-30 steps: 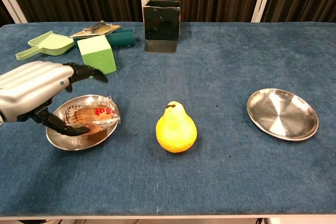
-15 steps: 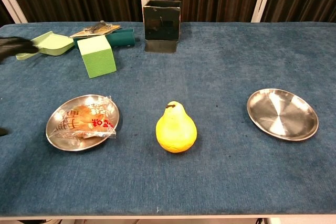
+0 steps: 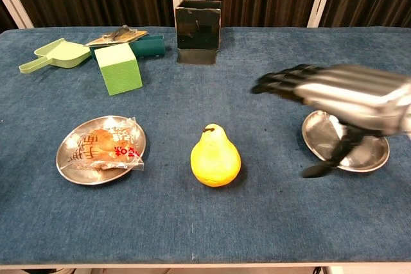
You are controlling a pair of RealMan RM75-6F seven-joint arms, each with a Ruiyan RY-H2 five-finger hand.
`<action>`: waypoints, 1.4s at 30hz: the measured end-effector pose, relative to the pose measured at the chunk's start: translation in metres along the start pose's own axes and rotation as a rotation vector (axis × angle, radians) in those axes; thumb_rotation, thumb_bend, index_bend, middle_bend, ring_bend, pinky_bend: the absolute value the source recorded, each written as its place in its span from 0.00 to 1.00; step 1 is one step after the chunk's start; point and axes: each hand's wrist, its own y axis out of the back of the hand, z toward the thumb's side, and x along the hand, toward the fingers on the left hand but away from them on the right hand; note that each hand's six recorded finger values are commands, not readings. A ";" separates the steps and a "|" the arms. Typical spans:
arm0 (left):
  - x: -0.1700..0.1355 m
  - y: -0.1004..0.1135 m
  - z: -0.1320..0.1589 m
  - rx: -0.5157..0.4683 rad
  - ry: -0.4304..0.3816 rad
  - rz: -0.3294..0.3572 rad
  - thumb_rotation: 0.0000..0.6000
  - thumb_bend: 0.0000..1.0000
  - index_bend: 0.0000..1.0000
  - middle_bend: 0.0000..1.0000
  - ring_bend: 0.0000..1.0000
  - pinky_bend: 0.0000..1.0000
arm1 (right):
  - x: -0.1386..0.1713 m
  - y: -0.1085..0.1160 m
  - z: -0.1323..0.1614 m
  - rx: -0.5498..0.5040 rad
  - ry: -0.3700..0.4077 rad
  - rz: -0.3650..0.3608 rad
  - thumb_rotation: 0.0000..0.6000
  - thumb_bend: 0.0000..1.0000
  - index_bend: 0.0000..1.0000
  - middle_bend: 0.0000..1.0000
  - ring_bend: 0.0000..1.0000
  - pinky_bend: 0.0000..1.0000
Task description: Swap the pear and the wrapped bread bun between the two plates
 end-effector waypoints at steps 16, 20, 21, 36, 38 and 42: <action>0.000 -0.002 -0.008 -0.014 0.023 -0.010 1.00 0.01 0.00 0.00 0.00 0.21 | -0.079 -0.020 0.071 -0.075 0.070 0.138 0.96 0.48 0.50 0.45 0.43 0.40; 0.000 -0.002 -0.008 -0.019 0.026 -0.009 1.00 0.01 0.00 0.00 0.00 0.21 | -0.080 -0.021 0.069 -0.071 0.056 0.130 1.00 0.51 0.66 0.58 0.57 0.52; -0.001 -0.002 -0.008 -0.021 0.027 -0.008 1.00 0.01 0.00 0.00 0.00 0.21 | -0.080 -0.020 0.068 -0.072 0.052 0.125 1.00 0.51 0.68 0.60 0.59 0.54; -0.001 0.001 -0.012 -0.035 0.023 0.001 1.00 0.01 0.00 0.00 0.00 0.21 | -0.042 0.027 -0.017 0.040 -0.122 -0.112 1.00 0.52 0.70 0.63 0.61 0.56; 0.000 0.000 -0.012 -0.036 0.021 -0.006 1.00 0.01 0.00 0.00 0.00 0.21 | -0.029 0.022 -0.039 0.053 -0.163 -0.102 1.00 0.52 0.69 0.63 0.61 0.56; 0.003 -0.006 -0.010 -0.033 0.014 -0.024 1.00 0.01 0.00 0.00 0.00 0.21 | -0.016 0.008 -0.066 0.040 -0.208 -0.072 1.00 0.52 0.67 0.63 0.60 0.56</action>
